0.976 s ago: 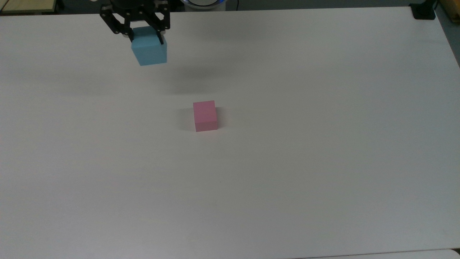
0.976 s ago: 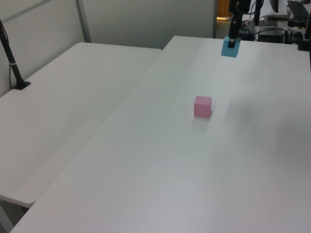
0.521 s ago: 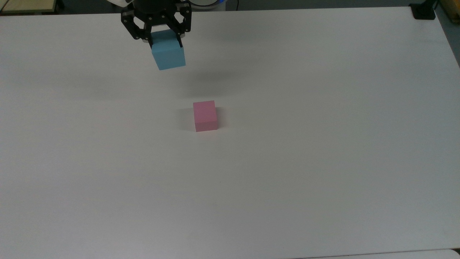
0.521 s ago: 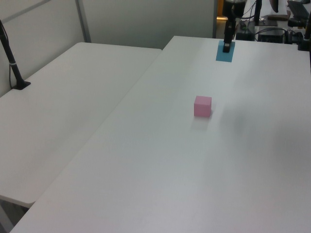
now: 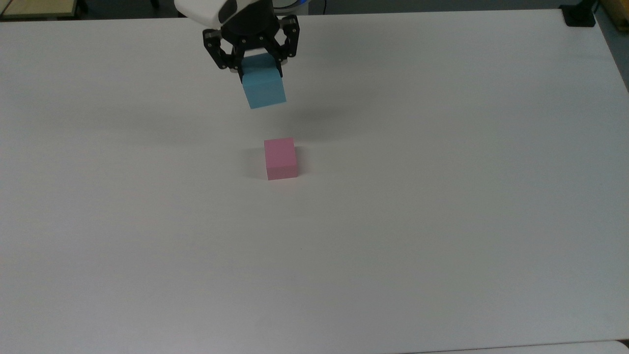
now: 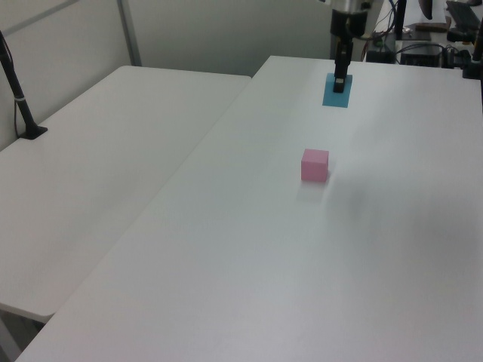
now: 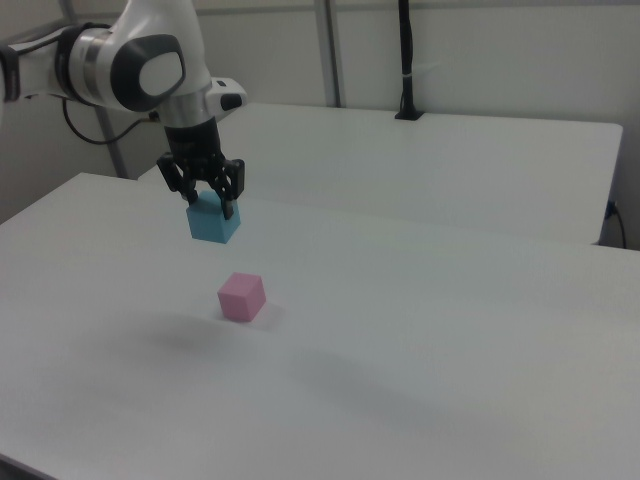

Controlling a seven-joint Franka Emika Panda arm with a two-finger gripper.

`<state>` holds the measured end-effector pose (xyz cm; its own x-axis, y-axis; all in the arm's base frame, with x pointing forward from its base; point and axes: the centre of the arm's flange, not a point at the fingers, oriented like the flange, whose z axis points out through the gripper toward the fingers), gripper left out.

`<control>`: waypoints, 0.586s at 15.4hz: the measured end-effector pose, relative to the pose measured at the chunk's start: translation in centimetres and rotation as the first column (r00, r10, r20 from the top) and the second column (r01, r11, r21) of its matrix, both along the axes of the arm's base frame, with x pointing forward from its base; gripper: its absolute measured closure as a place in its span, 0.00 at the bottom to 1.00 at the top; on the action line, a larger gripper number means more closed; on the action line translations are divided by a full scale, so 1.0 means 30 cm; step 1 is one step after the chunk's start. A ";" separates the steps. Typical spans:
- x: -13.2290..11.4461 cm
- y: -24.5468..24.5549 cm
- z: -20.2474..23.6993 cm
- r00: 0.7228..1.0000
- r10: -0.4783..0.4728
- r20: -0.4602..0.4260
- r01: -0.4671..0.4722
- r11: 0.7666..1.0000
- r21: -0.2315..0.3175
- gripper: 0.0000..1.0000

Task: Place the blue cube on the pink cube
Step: 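Lower the light-blue cube onto the pink cube's top face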

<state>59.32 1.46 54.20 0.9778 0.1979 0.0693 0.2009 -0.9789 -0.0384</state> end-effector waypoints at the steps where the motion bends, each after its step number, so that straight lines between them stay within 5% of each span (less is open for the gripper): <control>1: 0.014 0.007 -0.022 1.000 -0.004 -0.010 0.004 1.000 -0.002 0.40; 9: 0.119 0.071 -0.175 0.999 -0.042 0.006 0.042 0.999 -0.011 0.40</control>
<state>62.89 3.58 48.95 0.9849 0.1572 0.0725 0.1595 -0.9868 -0.0264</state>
